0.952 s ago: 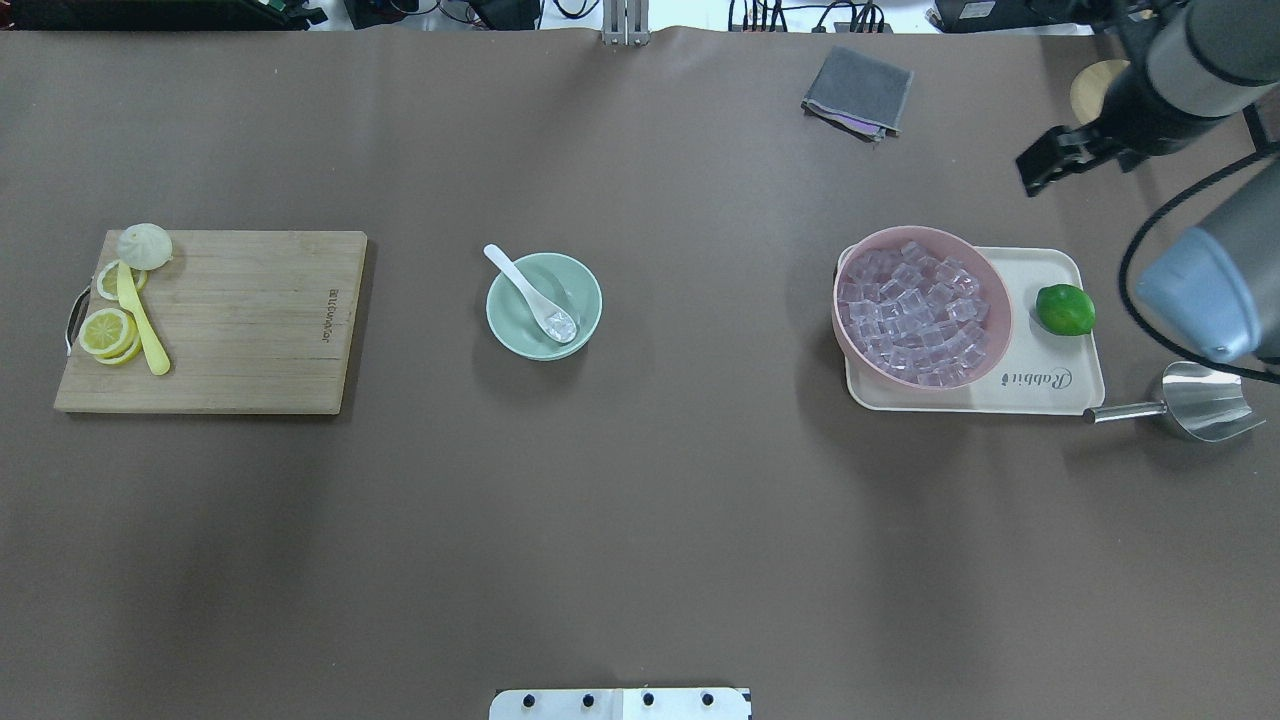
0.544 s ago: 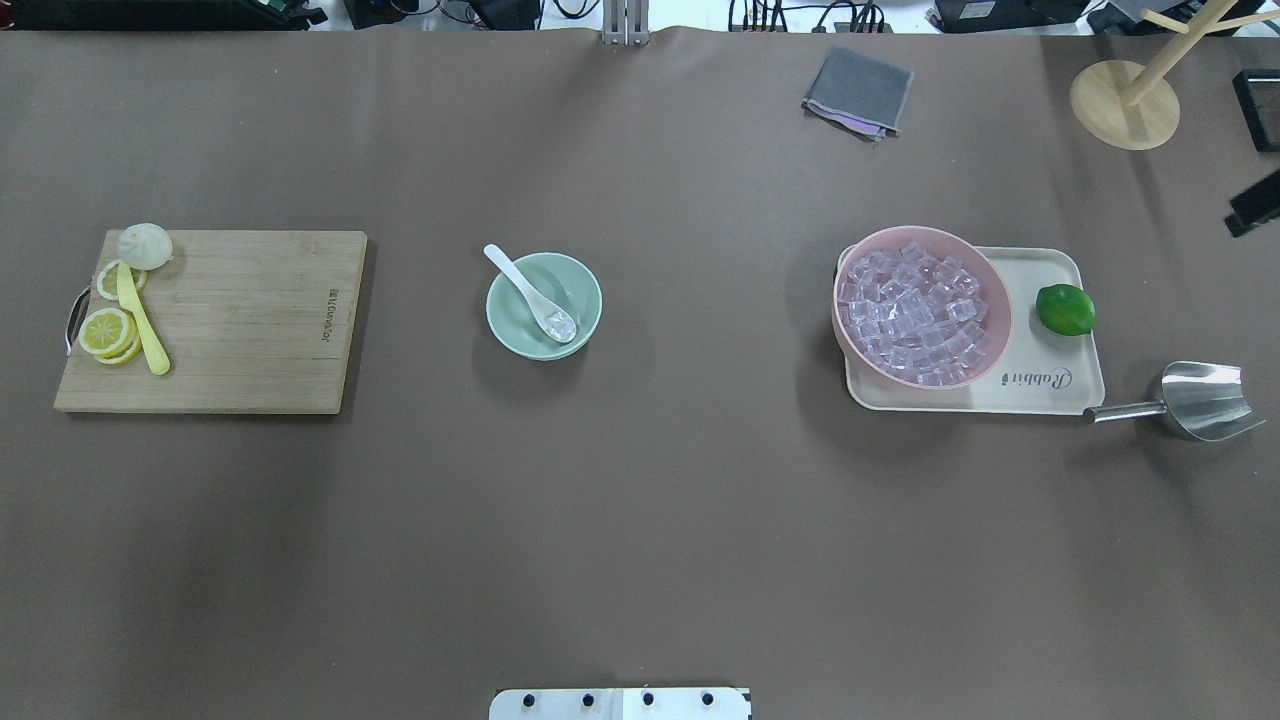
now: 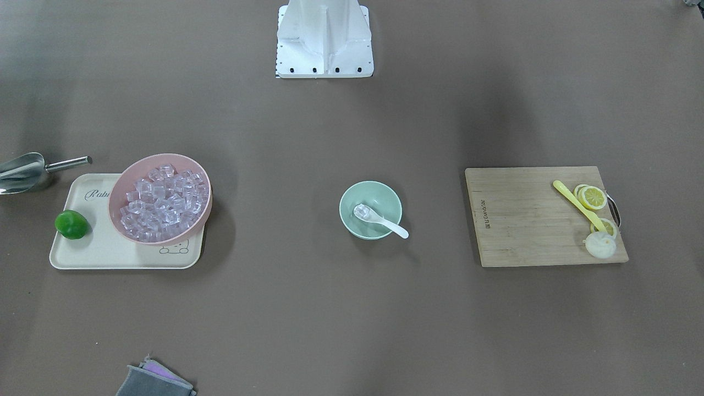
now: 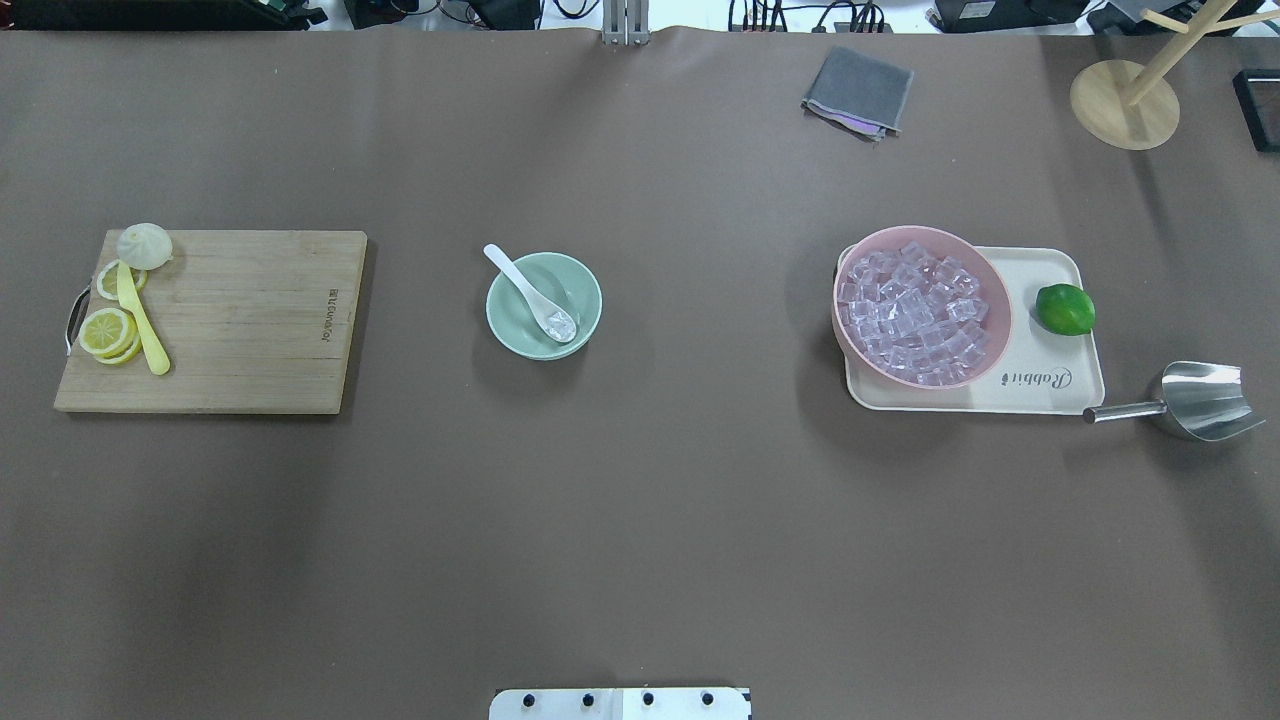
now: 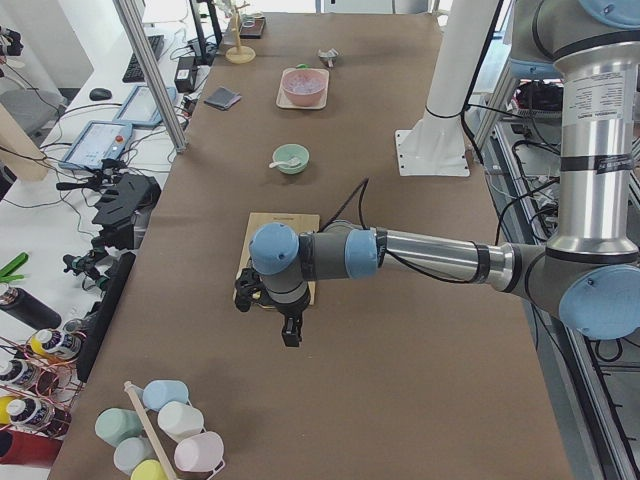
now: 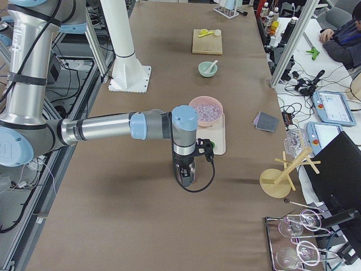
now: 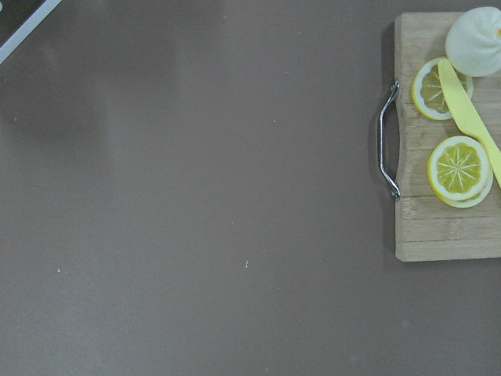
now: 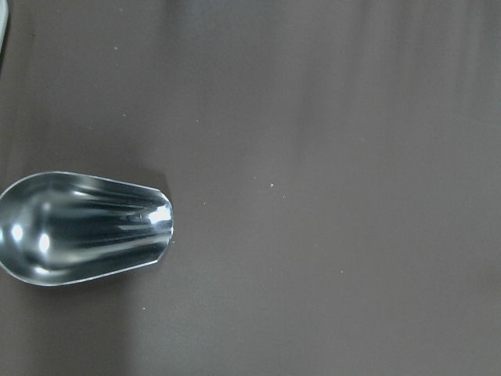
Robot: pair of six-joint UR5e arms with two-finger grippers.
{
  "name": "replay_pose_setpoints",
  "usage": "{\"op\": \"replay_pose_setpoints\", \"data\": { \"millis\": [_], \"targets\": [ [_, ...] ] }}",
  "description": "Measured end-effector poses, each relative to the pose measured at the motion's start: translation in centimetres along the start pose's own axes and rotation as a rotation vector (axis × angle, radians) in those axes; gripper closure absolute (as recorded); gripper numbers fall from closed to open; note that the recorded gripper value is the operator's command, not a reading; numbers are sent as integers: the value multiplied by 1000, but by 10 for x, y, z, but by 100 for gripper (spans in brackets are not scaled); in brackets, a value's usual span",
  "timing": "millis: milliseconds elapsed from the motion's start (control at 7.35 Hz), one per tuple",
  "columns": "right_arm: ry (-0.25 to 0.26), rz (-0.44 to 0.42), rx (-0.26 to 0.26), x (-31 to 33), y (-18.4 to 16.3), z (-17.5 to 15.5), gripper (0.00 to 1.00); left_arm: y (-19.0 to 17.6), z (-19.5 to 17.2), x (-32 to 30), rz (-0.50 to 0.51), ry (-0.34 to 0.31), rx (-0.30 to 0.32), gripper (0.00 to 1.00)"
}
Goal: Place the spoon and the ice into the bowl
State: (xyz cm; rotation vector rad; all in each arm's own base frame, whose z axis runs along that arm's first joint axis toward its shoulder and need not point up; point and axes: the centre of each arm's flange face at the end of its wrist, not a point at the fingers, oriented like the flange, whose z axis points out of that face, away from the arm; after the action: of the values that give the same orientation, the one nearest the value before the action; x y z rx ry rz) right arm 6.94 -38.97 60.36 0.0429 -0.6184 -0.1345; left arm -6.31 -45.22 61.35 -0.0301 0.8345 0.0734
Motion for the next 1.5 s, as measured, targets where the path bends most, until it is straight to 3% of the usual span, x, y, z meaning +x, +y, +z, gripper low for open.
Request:
{"op": "replay_pose_setpoints", "data": {
  "millis": [680,1088,1496],
  "targets": [
    [-77,26,12,7,16,6,0,0,1,-1,-2,0,-1,1],
    [-150,27,16,2,18,9,0,0,-1,-1,-2,0,2,1],
    [-164,32,11,2,21,12,0,1,-1,-2,-3,0,3,1]
  ]
}}
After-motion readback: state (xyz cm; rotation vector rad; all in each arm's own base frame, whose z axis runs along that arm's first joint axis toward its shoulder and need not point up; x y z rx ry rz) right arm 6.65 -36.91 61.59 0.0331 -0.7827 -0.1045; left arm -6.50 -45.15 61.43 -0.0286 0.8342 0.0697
